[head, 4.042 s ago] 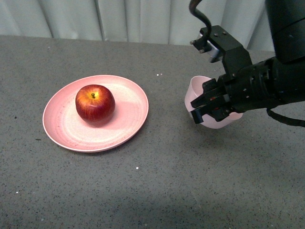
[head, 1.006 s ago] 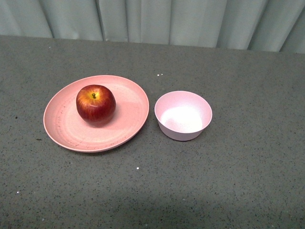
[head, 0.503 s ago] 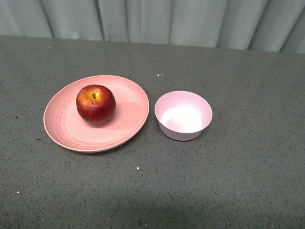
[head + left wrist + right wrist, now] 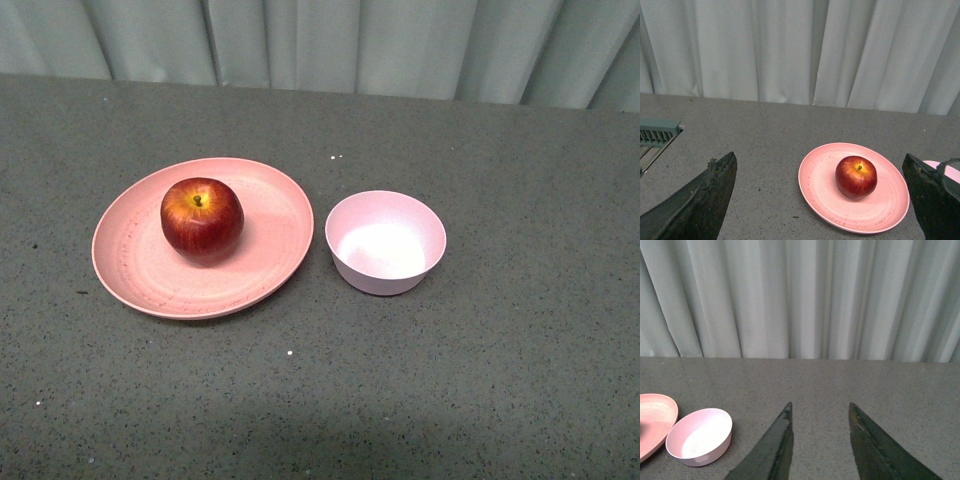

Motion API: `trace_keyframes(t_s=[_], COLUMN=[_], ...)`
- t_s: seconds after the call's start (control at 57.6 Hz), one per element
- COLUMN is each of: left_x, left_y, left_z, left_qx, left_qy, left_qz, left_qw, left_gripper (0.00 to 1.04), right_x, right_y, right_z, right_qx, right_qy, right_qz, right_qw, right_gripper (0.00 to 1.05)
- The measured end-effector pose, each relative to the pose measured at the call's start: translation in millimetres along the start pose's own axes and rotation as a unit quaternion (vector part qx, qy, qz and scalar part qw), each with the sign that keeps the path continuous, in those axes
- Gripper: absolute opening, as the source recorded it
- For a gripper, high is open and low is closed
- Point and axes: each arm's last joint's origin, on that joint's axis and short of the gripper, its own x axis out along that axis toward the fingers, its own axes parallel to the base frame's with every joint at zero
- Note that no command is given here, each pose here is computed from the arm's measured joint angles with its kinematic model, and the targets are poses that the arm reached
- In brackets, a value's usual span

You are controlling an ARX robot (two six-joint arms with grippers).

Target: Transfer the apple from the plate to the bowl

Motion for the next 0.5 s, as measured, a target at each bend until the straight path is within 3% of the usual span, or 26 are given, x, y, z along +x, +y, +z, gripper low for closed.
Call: trace_keyframes(t_s=[0.243, 0.295, 0.382, 0.503], left_x=[0.0, 1.1, 7.9, 27.9], left_y=[0.0, 0.7, 1.5, -1.4], left_z=[0.0, -3.1, -8.3, -3.8], left_qx=[0.0, -0.015, -0.029, -0.032], left_qy=[0.0, 0.031, 0.067, 0.068], left_qz=[0.0, -0.006, -0.007, -0.023], left_qw=[1.0, 0.999, 0.997, 0.997], left_gripper=[0.98, 0.98, 0.98, 0.98], right_x=[0.0, 0.0, -0.1, 0.0], right_y=[0.0, 0.0, 0.0, 0.0], right_z=[0.0, 0.0, 0.2, 0.0], right_qx=[0.0, 0.0, 0.0, 0.0], right_qy=[0.0, 0.0, -0.001, 0.0], right_qz=[0.0, 0.0, 0.0, 0.0], right_qw=[1.0, 1.0, 1.0, 1.0], right_gripper=[0.84, 0.95, 0.95, 0.95])
